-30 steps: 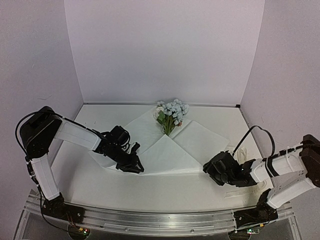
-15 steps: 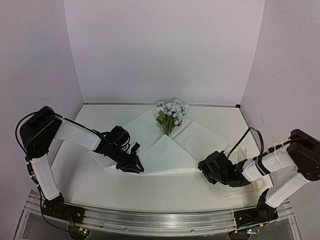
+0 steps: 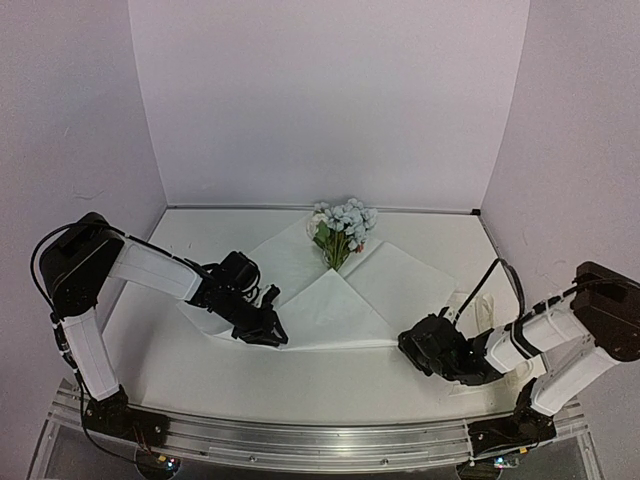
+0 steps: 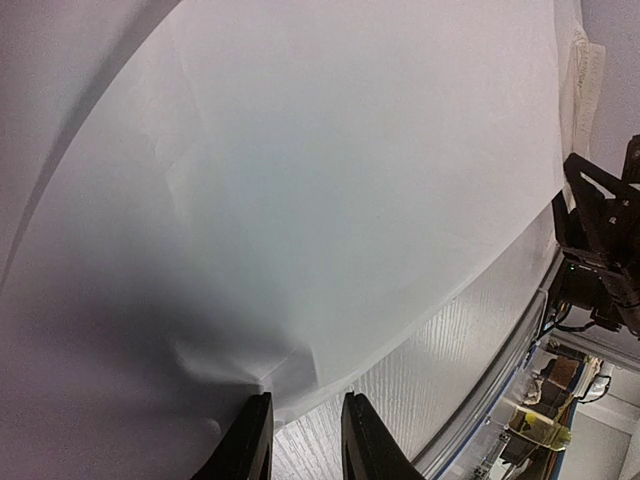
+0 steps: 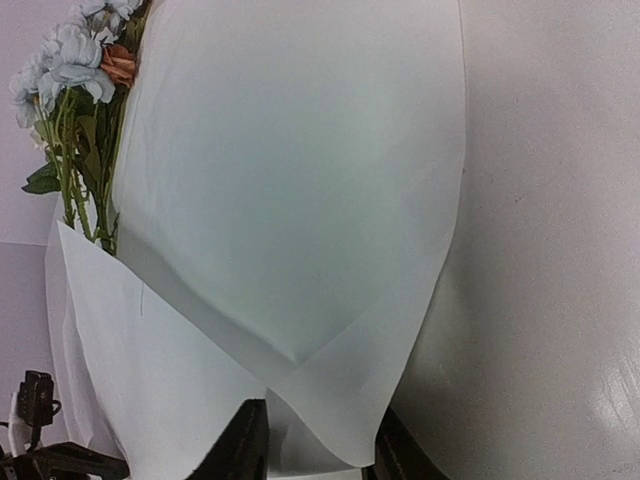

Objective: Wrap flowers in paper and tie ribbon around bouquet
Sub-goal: Pick up the one-fourth-folded wrapping paper from the center of the board.

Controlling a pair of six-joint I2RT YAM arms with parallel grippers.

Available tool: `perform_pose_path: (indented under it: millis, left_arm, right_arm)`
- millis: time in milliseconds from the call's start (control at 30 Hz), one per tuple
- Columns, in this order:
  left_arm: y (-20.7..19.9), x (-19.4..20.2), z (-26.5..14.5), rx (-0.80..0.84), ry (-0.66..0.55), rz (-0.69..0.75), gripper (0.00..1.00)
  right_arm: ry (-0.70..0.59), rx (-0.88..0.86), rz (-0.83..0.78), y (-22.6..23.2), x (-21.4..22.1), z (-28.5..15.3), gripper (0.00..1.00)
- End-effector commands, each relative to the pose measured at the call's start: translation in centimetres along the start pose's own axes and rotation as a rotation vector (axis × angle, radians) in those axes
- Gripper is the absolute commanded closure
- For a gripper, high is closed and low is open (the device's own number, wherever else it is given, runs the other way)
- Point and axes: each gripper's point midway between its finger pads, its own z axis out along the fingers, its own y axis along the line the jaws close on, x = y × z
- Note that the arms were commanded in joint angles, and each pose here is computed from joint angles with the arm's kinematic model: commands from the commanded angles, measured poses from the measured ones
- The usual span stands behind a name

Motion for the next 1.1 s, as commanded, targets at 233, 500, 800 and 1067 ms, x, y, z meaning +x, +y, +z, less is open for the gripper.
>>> perform_pose_path:
  millis: [233,500,800,1067]
  left_arm:
    - [1.2,1.8,-0.2,-0.064,0.067,-0.039,0.73]
    - [-5.7,1.8,-0.9,0.024,0.058,0.119,0.68]
    - [-14.4,1.3,1.1,0.15,0.05,0.349,0.67]
    - [-17.9,2.3,6.1,0.228,0.146,0.507,0.68]
  right_arm:
    - [-0.058,0.008,-0.212,-0.7,-0.9,-0.3,1.0]
    - [-0.048,-0.002,-0.309,-0.5,-0.4,-1.8,1.0]
    - [-0.051,0.061,-0.364,-2.1,-1.1,-3.5,1.0]
    - [-0.02,0.07,-0.377,-2.4,-0.9,-4.0,1.0]
